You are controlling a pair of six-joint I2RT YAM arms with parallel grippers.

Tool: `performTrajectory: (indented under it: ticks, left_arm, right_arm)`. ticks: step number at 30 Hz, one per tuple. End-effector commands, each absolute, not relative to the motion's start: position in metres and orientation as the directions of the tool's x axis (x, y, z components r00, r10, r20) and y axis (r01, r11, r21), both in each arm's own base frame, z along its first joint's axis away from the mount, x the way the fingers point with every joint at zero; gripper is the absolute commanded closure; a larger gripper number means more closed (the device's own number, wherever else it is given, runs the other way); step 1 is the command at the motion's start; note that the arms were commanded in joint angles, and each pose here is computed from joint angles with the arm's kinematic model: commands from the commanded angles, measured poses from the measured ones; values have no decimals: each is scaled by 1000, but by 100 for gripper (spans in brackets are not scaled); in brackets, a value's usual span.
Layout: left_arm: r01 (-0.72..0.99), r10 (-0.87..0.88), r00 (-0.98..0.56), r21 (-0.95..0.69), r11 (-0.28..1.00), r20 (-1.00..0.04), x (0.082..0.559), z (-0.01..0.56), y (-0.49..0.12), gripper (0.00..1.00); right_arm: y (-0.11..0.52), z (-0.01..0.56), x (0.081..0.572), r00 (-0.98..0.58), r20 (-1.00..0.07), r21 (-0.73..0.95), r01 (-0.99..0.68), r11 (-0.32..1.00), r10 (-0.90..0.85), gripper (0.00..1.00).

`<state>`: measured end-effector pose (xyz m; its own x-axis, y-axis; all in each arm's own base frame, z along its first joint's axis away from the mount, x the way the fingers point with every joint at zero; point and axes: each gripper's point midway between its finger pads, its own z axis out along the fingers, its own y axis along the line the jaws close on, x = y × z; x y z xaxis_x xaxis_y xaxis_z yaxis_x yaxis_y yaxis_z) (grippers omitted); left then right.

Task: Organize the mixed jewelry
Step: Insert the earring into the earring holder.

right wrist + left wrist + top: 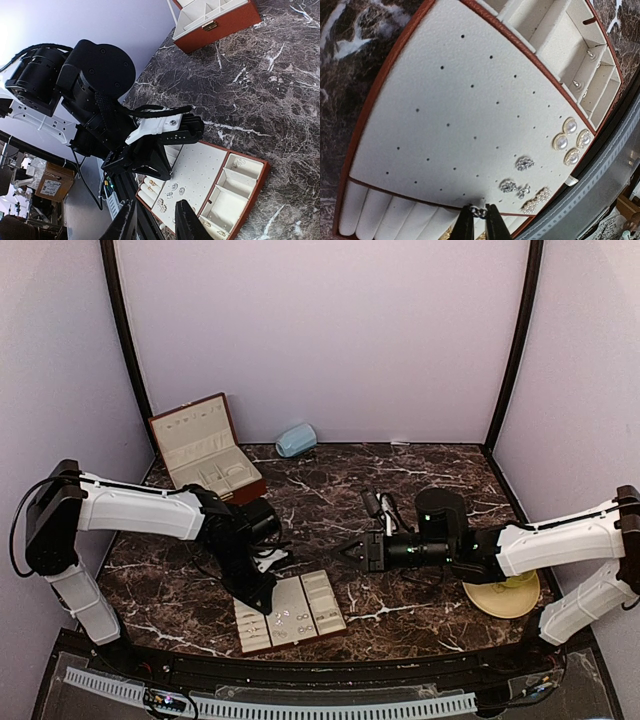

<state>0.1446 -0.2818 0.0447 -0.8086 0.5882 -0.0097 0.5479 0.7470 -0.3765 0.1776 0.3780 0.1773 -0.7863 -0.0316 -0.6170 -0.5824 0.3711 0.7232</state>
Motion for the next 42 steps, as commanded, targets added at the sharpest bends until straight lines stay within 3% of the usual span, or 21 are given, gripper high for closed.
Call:
performTrajectory:
  ticks: [1, 6, 16, 21, 28, 42]
  left_arm:
    - [567, 601, -799, -361, 741, -21, 145, 51, -280, 90]
    - [597, 607, -788, -376, 709, -104, 151, 63, -287, 90]
    - [674, 640, -738, -256, 693, -213, 174, 73, -282, 87]
    - [766, 715, -640, -306, 566, -280, 169, 77, -299, 86]
    - [865, 821, -481, -318, 388, -309, 170, 78, -313, 85]
    - [865, 877, -441, -351, 358, -193, 166, 60, -310, 84]
  right_arm:
    - [376, 189, 181, -764, -645, 716, -605, 348, 0, 72]
    - [377, 188, 181, -762, -648, 712, -608, 350, -5, 72]
    - [380, 183, 182, -764, -645, 710, -608, 356, -18, 72]
    - [381, 181, 183, -765, -643, 707, -607, 362, -27, 72]
    - [379, 181, 185, -764, -644, 697, -604, 386, -31, 72]
    - [375, 182, 185, -764, -645, 697, -596, 398, -15, 72]
